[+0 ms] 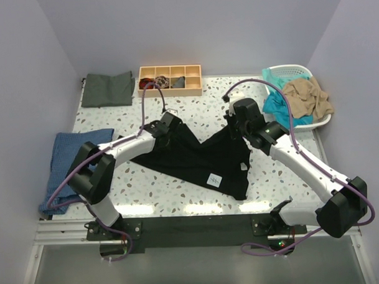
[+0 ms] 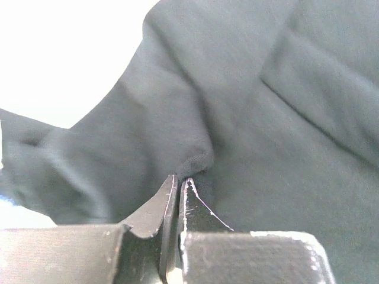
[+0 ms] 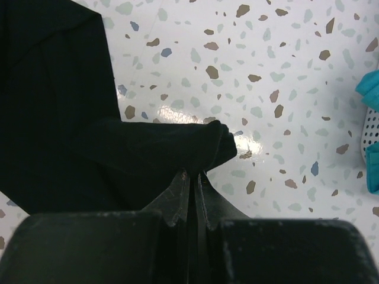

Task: Fold and stack the t-shirts
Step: Flatten the tshirt out

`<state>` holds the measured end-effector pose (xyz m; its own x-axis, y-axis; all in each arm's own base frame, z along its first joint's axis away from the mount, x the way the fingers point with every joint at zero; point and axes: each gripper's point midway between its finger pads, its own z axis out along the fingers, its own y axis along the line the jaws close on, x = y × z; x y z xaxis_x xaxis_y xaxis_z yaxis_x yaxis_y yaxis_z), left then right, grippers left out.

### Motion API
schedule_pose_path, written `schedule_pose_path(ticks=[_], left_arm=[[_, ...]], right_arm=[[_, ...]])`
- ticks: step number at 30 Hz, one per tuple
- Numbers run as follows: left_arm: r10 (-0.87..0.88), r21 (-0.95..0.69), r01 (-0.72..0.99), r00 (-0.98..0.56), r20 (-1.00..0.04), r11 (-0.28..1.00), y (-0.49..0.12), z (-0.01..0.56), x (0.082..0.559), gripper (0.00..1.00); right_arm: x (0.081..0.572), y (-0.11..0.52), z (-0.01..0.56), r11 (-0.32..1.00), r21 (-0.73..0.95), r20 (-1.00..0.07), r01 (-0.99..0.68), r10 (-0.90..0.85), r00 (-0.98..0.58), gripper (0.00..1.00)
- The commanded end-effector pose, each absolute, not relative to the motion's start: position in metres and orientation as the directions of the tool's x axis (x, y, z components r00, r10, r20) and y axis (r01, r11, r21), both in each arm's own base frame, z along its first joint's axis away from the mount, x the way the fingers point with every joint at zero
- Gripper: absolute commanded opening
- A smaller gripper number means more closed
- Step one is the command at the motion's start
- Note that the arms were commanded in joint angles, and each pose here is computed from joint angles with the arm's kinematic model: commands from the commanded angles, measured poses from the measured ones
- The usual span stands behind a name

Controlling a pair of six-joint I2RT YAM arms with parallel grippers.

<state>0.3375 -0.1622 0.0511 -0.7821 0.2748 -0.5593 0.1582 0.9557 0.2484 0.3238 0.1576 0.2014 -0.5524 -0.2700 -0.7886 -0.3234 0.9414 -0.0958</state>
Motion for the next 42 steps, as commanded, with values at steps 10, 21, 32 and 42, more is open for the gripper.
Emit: schedule_pose_path(ticks=[10,21,32,42], left_arm=[[0.052,0.254,-0.205,-0.673,-0.738,0.945,-0.061,0.138,0.407,0.10],[0.009,0.316,-0.289,-0.726,-0.688,0.904,-0.041,0.108,0.422,0.62],[0.082,0.180,-0.142,-0.517,-0.852,0.973,-0.094,0.201,0.419,0.67],[0.215,0.173,0.128,-0.645,-0.733,0.977,-0.165,0.142,0.387,0.66]], right_arm=[[0.323,0.170,0.211,0.932,-0.032,-0.819,-0.360,-0.231,-0.526,0.00],[0.320,0.170,0.206,0.930,-0.029,-0.809,-0.367,-0.238,-0.537,0.00],[0.323,0.178,0.197,0.925,-0.007,-0.796,-0.380,-0.235,-0.557,0.00],[0.323,0.180,0.195,0.924,0.000,-0.796,-0.382,-0.231,-0.559,0.00]])
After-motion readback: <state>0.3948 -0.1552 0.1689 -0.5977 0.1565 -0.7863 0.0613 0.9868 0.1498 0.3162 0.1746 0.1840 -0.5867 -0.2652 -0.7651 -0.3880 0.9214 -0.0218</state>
